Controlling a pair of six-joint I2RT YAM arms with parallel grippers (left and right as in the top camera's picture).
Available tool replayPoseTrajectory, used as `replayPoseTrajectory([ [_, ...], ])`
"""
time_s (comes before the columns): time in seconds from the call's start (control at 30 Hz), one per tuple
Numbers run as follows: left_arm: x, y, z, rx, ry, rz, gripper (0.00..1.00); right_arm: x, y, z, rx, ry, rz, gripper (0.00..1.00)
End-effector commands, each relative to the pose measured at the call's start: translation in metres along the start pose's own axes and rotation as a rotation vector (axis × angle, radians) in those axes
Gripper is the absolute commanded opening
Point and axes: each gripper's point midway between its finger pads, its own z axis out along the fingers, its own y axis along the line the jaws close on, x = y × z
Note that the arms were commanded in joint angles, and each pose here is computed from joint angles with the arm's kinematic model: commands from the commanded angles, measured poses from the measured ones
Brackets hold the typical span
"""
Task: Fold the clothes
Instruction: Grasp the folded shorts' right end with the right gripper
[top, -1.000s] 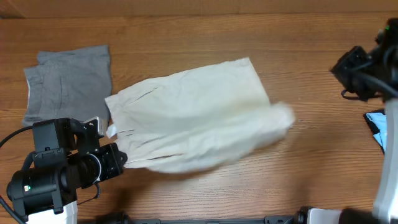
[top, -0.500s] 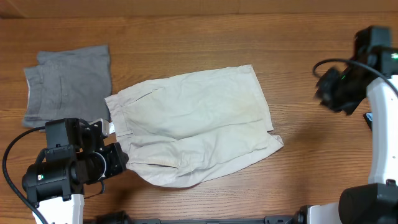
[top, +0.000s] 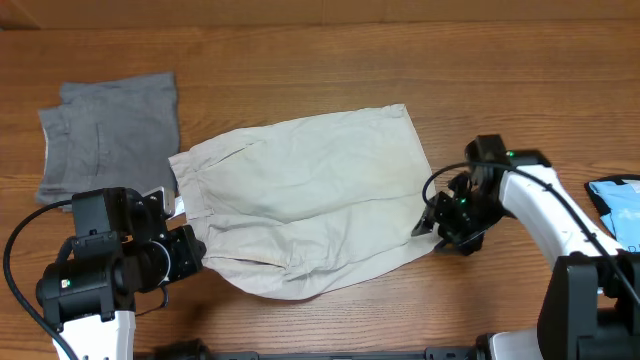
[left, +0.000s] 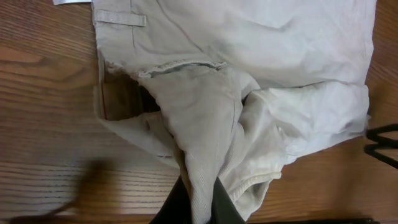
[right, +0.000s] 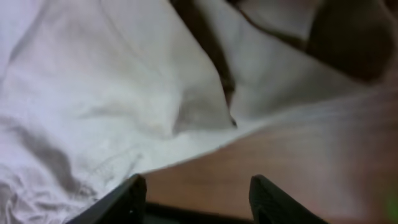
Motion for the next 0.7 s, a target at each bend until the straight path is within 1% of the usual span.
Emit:
replayPoseTrajectory([
  [0.0,-0.002,0.000,0.000,0.005,-0.009,-0.006,0.05,-0.001,-0.001,0.013,-0.039,-0.010,0.031,0.58],
  [0.1,-0.002,0.000,0.000,0.005,-0.009,-0.006,0.05,-0.009,-0.003,0.024,-0.060,-0.045,0.053,0.55],
  [0.2,-0.002,0.000,0.000,0.005,-0.009,-0.007,0.05,-0.017,0.000,0.026,-0.080,-0.079,0.055,0.46],
  [0.3,-0.002,0.000,0.000,0.005,-0.008,-0.007,0.05,-0.022,0.002,0.026,-0.087,-0.100,0.043,0.39],
  [0.4,-0.002,0.000,0.000,0.005,-0.008,-0.007,0.05,-0.026,0.003,0.024,-0.095,-0.114,0.040,0.29],
  [0.5,-0.001,0.000,0.000,0.005,-0.008,-0.007,0.05,-0.031,0.000,0.022,-0.093,-0.133,0.046,0.27],
  [0.53,-0.002,0.000,0.000,0.005,-0.008,-0.007,0.05,-0.034,-0.001,0.021,-0.090,-0.143,0.050,0.21],
  [0.57,-0.002,0.000,0.000,0.005,-0.009,-0.006,0.06,-0.037,-0.003,0.019,-0.085,-0.153,0.054,0.17],
  [0.63,-0.002,0.000,0.000,0.005,-0.010,-0.005,0.06,-0.042,-0.003,0.013,-0.093,-0.168,0.052,0.11],
  [0.67,-0.002,0.000,0.000,0.005,-0.011,-0.005,0.06,-0.043,-0.002,0.009,-0.094,-0.173,0.046,0.05],
])
